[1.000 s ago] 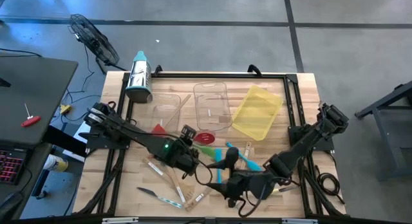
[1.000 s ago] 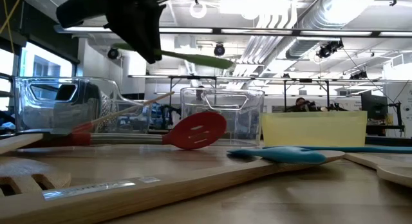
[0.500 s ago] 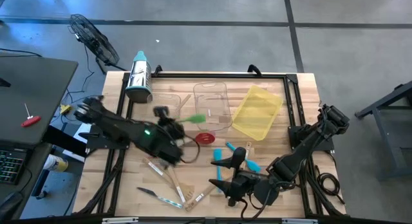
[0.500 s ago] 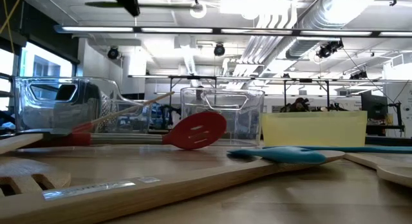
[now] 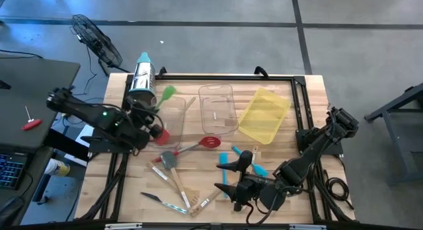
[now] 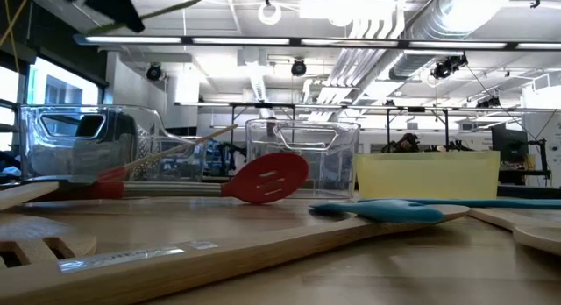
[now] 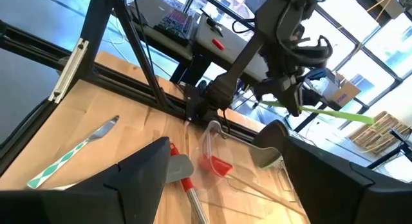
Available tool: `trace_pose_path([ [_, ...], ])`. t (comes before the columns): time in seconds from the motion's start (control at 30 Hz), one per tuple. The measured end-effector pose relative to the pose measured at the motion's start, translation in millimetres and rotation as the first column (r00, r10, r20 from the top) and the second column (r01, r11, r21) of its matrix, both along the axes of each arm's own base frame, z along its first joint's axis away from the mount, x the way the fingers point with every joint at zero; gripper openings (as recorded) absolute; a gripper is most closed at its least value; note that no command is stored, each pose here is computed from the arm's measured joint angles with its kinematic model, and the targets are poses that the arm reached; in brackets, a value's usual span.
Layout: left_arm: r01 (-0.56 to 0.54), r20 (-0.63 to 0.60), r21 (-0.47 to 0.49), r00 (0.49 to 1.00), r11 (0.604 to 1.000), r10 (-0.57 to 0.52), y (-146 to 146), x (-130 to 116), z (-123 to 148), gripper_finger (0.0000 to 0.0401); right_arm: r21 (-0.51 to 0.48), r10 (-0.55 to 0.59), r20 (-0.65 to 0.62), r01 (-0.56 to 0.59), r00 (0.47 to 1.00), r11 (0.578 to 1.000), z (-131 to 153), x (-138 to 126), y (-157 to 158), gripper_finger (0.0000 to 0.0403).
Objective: Pick & Place Kitchen Items
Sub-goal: Put the green spatula into the left transparent bin
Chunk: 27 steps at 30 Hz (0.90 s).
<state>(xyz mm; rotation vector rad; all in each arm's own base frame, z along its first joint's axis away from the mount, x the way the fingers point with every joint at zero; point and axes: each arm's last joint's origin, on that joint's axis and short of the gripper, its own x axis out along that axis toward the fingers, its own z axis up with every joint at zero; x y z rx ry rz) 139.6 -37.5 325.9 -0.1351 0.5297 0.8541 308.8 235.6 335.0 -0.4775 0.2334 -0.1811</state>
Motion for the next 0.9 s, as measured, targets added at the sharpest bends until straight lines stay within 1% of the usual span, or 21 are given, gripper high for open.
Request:
trace_pose_path([
  [0.07,0.022,0.101,-0.032,0.995,0.999,-0.019,4,-8,-12,0.0034,-0.003,-0.006,-0.001,0.006,1.0,1.0,0,2,-2,0.0293],
  [0.17,0.056,0.238,-0.071,0.97,0.996,-0.038,7,-15,-30,0.0034,-0.004,-0.017,-0.002,0.017,1.0,1.0,0,5,-6,0.0293],
  [0.27,0.074,0.319,-0.097,0.947,0.993,-0.039,9,-20,-51,0.0034,-0.006,-0.031,-0.005,0.031,0.999,0.999,0,8,-11,0.0293],
  [0.37,0.071,0.326,-0.107,0.945,0.992,-0.032,12,-26,-72,0.0034,-0.006,-0.047,-0.007,0.047,0.999,0.999,-1,12,-17,0.0293],
  [0.5,0.053,0.329,-0.129,0.944,0.99,-0.008,15,-32,-90,0.0034,-0.002,-0.069,-0.007,0.069,0.998,0.998,-1,17,-24,0.0293],
  [0.63,0.047,0.347,-0.147,0.938,0.988,0.007,16,-35,-95,0.0034,0.008,-0.065,-0.012,0.065,0.998,0.998,-1,22,-31,0.0293],
  [0.9,0.061,0.332,-0.159,0.943,0.985,-0.005,16,-35,-97,0.0034,0.058,-0.055,-0.018,0.056,0.998,0.997,-2,31,-44,0.0293],
])
